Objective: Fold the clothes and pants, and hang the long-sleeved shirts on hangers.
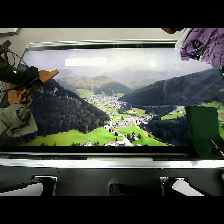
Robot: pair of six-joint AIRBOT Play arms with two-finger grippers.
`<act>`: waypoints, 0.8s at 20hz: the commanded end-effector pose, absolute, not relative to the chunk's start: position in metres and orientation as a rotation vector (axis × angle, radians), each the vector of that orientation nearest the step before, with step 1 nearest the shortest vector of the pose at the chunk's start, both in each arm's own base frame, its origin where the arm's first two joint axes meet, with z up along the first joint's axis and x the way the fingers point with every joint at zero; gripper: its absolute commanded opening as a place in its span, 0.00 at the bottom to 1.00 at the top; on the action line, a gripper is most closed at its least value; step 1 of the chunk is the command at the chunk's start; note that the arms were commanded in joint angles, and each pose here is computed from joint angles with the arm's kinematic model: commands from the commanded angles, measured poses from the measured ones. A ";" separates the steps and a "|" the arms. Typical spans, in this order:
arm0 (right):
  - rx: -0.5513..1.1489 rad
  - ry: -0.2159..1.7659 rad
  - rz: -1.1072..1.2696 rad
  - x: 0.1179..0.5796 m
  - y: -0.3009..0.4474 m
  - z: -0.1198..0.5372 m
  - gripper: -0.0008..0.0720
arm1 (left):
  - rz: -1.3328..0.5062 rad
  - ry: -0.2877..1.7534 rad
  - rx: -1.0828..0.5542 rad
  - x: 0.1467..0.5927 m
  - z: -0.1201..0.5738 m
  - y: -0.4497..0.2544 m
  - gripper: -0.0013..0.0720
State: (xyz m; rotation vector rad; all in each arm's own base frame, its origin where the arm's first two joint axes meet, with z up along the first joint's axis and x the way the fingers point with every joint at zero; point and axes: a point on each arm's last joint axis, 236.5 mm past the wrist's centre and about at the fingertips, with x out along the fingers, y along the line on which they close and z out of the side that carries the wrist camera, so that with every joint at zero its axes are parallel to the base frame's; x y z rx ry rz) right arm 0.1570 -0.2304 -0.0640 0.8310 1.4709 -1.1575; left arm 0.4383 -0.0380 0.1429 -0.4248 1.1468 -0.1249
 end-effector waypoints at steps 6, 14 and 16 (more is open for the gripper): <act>0.667 1.581 -1.278 0.117 -0.248 -0.047 0.51 | -0.126 1.147 -0.424 0.438 0.143 -0.039 0.04; 0.794 0.812 -0.433 0.385 -0.185 0.097 0.18 | -0.132 1.131 -0.421 0.437 0.149 -0.039 0.04; 0.622 0.812 -0.210 0.422 -0.115 0.131 0.05 | -0.131 1.118 -0.416 0.436 0.154 -0.038 0.04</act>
